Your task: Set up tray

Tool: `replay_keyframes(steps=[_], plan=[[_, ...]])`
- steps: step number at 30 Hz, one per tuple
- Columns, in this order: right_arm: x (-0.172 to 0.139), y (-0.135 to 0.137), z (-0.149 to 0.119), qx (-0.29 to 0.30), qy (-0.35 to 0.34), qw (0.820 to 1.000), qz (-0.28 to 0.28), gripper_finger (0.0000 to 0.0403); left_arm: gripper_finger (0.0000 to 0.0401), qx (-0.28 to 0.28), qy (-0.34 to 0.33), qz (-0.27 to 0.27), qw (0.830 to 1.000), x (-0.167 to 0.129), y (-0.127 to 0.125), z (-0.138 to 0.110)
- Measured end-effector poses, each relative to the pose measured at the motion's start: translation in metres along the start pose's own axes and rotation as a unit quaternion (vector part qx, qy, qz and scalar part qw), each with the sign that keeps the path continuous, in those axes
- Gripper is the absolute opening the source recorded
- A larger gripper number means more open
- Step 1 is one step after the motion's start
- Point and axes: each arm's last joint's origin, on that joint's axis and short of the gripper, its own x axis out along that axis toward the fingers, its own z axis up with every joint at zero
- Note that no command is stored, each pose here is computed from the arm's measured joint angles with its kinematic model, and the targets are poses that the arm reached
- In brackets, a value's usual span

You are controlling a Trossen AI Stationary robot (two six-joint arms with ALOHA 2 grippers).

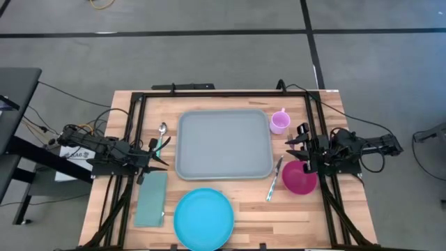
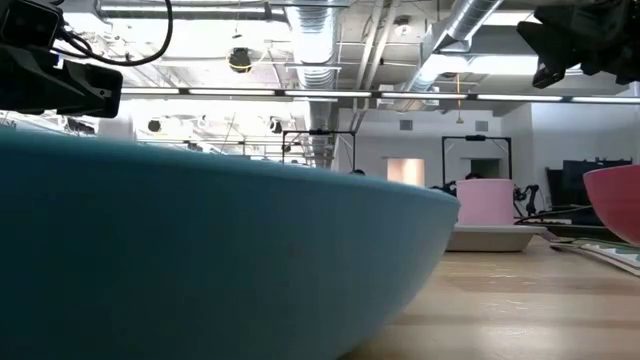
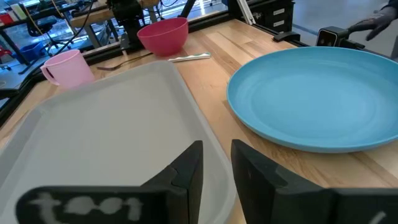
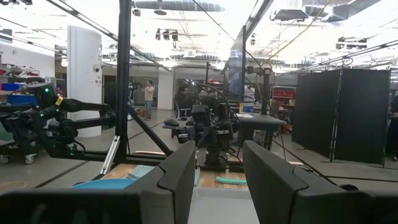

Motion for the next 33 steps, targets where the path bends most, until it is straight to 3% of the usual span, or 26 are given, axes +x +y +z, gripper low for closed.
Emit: replay_keyframes(steps=[29,33], plan=[[0.0000,0.0000,0.0000,0.000,0.000,1.000,0.000,0.0128,0.0074,0.000,0.000,0.000,1.000,0.0000,0.0000,0.0000],[0.0000,0.0000,0.0002,0.040,-0.001,0.999,0.000,0.0128,0.0074,0.000,0.000,0.000,1.000,0.0000,0.0000,-0.0001]])
